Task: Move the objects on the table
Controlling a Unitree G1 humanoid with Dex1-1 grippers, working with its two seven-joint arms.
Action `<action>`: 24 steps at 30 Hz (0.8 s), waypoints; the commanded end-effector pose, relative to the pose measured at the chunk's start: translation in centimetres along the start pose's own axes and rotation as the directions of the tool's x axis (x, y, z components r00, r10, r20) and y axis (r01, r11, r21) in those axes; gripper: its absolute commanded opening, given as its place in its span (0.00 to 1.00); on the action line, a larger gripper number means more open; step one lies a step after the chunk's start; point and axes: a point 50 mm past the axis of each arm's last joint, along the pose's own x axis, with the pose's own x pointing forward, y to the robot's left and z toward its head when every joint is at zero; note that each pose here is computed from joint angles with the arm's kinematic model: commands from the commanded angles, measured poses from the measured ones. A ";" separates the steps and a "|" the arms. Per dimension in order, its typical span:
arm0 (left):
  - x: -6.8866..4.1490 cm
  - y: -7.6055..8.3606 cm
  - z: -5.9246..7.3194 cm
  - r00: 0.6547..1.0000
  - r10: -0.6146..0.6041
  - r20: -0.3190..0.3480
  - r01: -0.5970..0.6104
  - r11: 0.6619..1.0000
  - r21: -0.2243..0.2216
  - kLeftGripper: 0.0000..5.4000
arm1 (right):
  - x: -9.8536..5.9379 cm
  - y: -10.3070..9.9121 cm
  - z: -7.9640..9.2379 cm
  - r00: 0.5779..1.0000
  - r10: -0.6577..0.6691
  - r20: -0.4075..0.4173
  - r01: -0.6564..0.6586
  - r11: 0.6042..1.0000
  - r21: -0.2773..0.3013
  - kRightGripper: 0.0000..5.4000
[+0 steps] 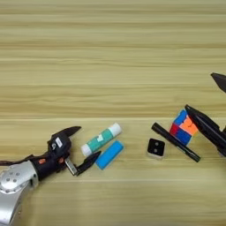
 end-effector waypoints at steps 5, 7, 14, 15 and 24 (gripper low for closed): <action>-0.1 0.0 0.2 1.000 -0.022 -0.007 0.022 1.000 0.018 0.81 | 0.1 0.0 0.2 1.000 0.007 0.000 -0.007 1.000 -0.006 1.00; -0.1 0.0 0.2 1.000 -0.022 -0.007 0.022 1.000 0.018 0.79 | 0.1 -0.1 0.2 1.000 0.006 -0.001 -0.006 1.000 -0.007 1.00; 0.0 0.0 0.3 1.000 -0.024 -0.005 0.024 1.000 0.019 0.66 | 0.1 -0.1 0.2 1.000 0.006 -0.001 -0.006 1.000 -0.007 1.00; -0.1 0.0 0.3 1.000 -0.025 -0.005 0.025 1.000 0.019 0.63 | 0.1 -0.1 0.2 1.000 0.006 0.000 -0.006 1.000 -0.007 1.00; -0.1 0.0 0.4 1.000 -0.025 0.001 0.025 1.000 0.019 0.43 | 0.1 -0.1 0.2 1.000 0.005 0.002 -0.005 1.000 -0.006 1.00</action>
